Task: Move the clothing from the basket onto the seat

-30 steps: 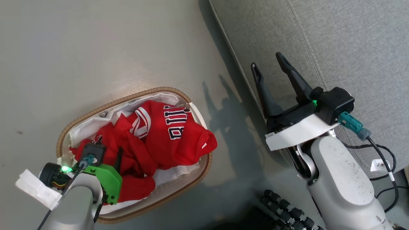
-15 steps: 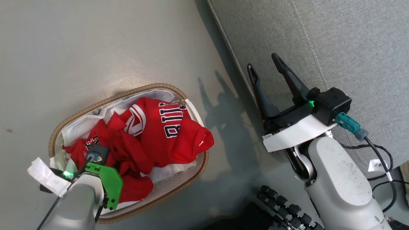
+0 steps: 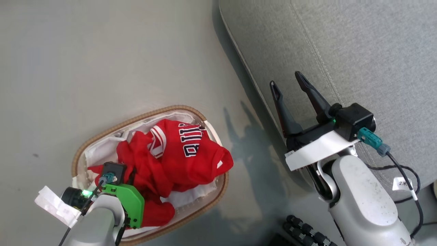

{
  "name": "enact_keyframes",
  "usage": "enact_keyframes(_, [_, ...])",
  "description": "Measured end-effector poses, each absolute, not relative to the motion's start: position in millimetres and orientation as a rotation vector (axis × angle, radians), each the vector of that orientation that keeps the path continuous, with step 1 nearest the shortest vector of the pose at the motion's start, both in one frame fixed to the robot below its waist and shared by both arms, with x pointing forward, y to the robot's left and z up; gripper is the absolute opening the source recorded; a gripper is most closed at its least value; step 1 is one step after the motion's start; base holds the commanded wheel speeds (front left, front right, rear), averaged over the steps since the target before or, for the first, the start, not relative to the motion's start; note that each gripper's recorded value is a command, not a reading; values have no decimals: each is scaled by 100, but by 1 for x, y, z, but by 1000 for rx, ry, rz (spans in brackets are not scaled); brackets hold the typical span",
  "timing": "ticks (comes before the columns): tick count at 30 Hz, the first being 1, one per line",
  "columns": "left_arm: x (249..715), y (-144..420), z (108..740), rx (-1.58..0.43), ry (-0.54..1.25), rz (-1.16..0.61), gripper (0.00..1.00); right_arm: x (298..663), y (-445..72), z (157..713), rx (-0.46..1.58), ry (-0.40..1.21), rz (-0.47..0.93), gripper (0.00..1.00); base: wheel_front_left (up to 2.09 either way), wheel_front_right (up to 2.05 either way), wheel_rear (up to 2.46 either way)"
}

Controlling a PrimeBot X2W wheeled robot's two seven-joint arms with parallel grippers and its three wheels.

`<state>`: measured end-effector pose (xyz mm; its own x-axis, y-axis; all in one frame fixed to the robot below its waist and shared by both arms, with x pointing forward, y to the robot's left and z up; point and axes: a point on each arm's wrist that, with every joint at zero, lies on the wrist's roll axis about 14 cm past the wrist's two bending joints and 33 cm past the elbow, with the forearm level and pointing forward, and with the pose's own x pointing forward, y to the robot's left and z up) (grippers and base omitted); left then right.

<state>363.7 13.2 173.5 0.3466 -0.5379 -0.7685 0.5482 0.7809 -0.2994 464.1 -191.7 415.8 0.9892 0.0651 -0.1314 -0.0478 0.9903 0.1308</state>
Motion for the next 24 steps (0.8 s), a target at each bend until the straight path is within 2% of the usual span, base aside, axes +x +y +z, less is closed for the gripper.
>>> enact_keyframes(13, [385,14,274,-140,679,-568,0,431,-184,441,146,99,53,100,0,0,0])
enact_keyframes(24, [408,35,377,-204,351,-467,0,414,-158,465,164,44,119,100,0,0,0])
